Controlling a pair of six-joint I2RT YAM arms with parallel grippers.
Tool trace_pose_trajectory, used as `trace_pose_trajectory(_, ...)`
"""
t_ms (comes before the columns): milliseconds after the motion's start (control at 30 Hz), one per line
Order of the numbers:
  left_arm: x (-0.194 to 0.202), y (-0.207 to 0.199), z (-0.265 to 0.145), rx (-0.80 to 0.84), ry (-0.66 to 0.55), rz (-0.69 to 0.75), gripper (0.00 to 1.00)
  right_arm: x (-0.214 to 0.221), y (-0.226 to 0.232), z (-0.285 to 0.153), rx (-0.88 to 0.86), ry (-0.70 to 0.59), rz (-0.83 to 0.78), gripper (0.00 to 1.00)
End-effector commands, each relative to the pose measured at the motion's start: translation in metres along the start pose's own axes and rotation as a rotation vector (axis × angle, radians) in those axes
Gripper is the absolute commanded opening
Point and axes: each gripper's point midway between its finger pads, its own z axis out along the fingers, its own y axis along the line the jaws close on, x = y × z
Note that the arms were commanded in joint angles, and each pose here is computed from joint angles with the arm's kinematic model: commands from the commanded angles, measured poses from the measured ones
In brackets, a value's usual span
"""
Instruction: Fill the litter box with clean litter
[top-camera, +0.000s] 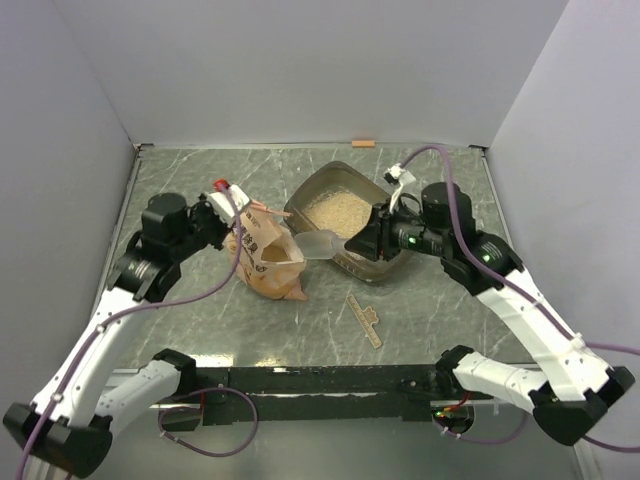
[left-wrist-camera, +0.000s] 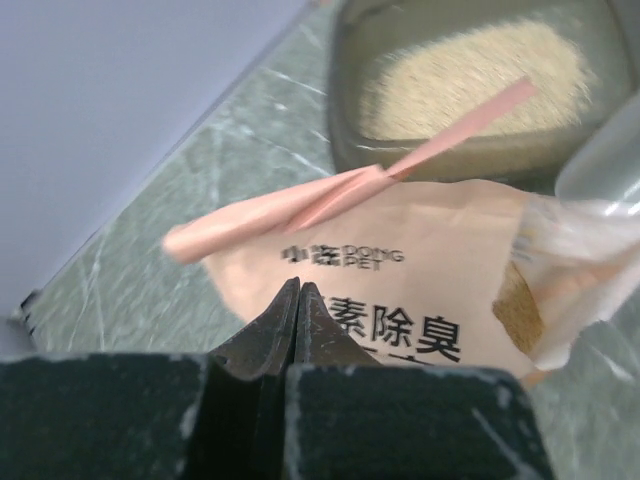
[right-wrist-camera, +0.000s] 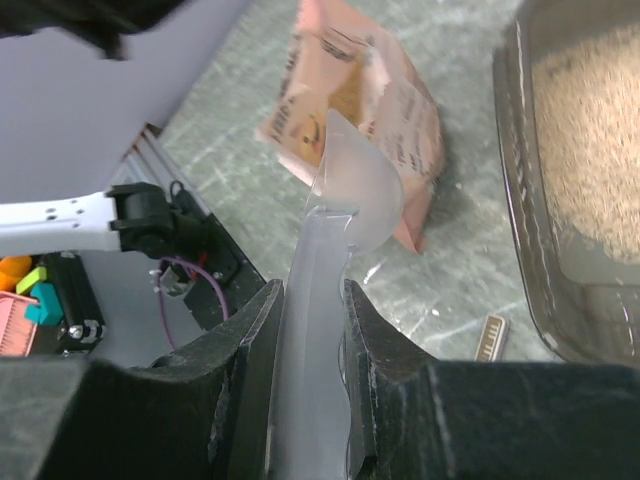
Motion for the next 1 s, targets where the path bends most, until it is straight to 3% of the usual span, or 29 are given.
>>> trace_pose_trajectory(0, -0.028, 0.033, -0.020, -0.240, -0.154, -0.175, 0.01, -0.019, 0.004, 0.004, 0.025, -0.015, -0.002, 0.00)
trace_pose_trajectory(367, -0.005, 0.007, -0.028, -0.222, -0.191, -0.436, 0.01, -0.020, 0.031, 0.055, 0.036, 0.094, 0.054, 0.00)
trace_pose_trajectory(633, 0.006, 0.008, -0.043, -0.305, -0.254, -0.544, 0.01, 0.009, 0.011, 0.113, 0.195, 0.248, 0.198, 0.00)
trace_pose_trajectory(767, 0.004, 0.001, -0.054, -0.302, -0.373, -0.565, 0.01, 0.026, -0.006, 0.133, 0.303, 0.320, 0.284, 0.00)
trace_pose_trajectory(967, 0.010, -0.009, -0.054, -0.269, -0.339, -0.588, 0.01, 0.048, -0.025, 0.135, 0.439, 0.486, 0.339, 0.00)
